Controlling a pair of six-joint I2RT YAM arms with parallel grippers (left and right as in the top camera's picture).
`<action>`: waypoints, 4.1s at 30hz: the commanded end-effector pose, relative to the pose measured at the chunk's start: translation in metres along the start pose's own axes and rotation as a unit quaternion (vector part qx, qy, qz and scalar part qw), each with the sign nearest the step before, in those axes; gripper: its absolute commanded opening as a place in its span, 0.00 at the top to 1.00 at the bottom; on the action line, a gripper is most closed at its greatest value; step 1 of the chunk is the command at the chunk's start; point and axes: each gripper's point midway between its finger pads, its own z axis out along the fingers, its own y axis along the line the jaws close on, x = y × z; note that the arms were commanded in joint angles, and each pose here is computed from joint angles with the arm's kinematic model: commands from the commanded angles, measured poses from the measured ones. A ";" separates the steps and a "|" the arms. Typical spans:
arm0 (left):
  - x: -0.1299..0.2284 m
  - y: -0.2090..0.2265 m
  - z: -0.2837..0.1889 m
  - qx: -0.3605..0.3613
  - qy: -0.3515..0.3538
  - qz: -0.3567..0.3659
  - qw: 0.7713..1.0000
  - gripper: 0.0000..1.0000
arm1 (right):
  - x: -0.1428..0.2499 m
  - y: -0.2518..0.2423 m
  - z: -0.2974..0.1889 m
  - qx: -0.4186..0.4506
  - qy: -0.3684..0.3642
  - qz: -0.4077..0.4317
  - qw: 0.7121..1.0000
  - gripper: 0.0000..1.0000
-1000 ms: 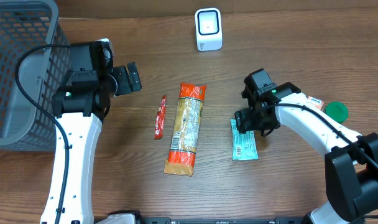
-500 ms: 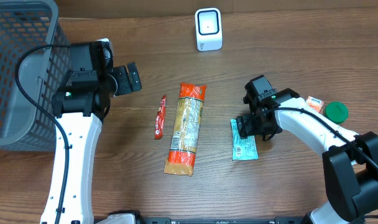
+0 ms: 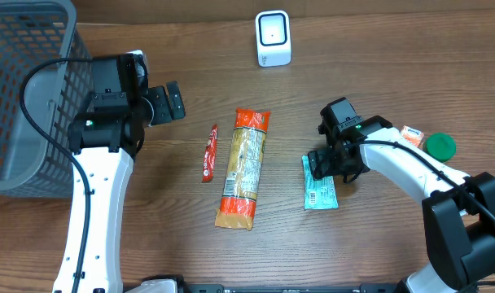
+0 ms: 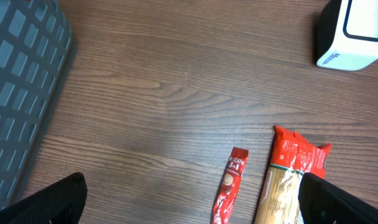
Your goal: Scan the item barcode
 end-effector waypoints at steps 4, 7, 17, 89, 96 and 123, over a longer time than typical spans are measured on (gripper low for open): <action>-0.002 0.002 0.001 -0.006 -0.001 0.006 1.000 0.00 | -0.006 -0.007 0.003 0.005 -0.012 0.009 1.000 0.12; -0.002 0.002 0.001 -0.006 -0.001 0.006 1.000 0.00 | -0.005 -0.009 0.003 0.005 -0.011 0.012 1.000 0.14; -0.002 0.002 0.001 -0.006 -0.001 0.006 1.000 0.00 | -0.004 -0.008 0.003 0.001 -0.006 0.012 1.000 0.20; -0.002 0.002 0.001 -0.006 -0.001 0.006 1.000 0.00 | -0.007 -0.007 0.002 -0.111 -0.078 0.057 0.989 0.72; -0.002 0.002 0.001 -0.006 -0.001 0.006 1.000 0.00 | -0.001 -0.010 0.002 -0.104 -0.068 0.064 0.990 0.96; -0.002 0.002 0.001 -0.006 -0.001 0.006 1.000 0.00 | -0.013 -0.036 -0.054 -0.095 -0.075 0.194 0.974 0.53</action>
